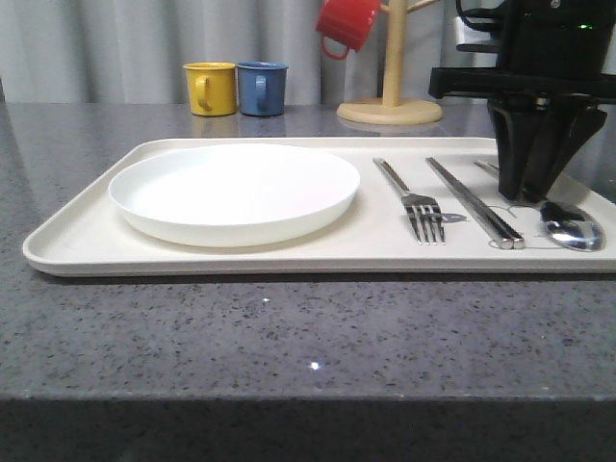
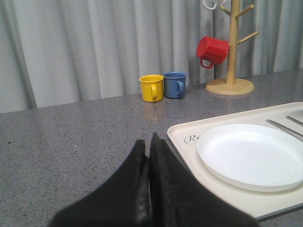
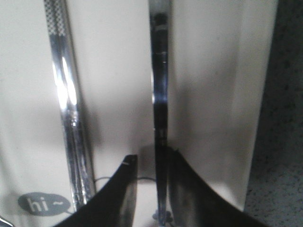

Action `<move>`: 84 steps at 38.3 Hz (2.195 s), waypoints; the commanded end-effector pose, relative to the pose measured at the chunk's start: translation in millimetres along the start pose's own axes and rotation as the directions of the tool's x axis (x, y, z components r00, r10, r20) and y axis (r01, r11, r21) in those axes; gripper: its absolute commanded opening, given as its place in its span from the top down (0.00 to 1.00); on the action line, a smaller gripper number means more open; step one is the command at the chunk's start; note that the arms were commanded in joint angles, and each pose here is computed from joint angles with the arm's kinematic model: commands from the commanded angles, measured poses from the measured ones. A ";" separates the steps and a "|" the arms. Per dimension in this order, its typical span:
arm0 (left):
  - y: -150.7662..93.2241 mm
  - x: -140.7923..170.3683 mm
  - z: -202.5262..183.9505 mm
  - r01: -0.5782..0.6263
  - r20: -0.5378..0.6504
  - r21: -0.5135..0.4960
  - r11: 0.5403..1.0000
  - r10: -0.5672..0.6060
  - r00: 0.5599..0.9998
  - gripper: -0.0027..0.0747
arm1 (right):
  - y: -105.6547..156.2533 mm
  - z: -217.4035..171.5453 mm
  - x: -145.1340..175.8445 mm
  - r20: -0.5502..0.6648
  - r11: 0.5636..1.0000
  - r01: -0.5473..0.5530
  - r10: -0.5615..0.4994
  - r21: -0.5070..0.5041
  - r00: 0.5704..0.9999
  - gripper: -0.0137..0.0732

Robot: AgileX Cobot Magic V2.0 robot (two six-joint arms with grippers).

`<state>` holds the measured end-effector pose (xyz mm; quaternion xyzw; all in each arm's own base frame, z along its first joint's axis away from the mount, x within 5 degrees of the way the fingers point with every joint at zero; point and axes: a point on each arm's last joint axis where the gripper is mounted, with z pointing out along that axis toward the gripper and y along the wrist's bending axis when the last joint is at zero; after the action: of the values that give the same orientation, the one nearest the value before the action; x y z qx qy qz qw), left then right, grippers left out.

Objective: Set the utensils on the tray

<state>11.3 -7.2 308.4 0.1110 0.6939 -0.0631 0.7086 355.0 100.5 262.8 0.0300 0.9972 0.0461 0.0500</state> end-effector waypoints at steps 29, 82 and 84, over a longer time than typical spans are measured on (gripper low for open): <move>1.2 -14.9 -1.9 0.021 0.098 -0.010 1.000 -0.020 0.995 0.99 | -12.4 -170.8 57.3 0.446 0.980 0.196 -0.160 -0.034 0.881 0.93; 1.2 -14.9 -1.9 0.021 0.098 -0.010 1.000 -0.020 0.995 0.99 | -108.6 -79.7 303.7 0.981 0.954 0.270 -0.164 0.132 0.100 0.92; 1.2 -14.9 -1.9 0.021 0.098 -0.010 1.000 -0.020 0.995 0.99 | -108.6 -79.7 303.7 0.981 0.954 0.270 -0.164 0.132 0.100 0.92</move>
<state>11.3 -7.2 308.4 0.1110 0.6939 -0.0631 0.7086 39.3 5.1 287.4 -0.0914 0.7418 0.0535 0.6622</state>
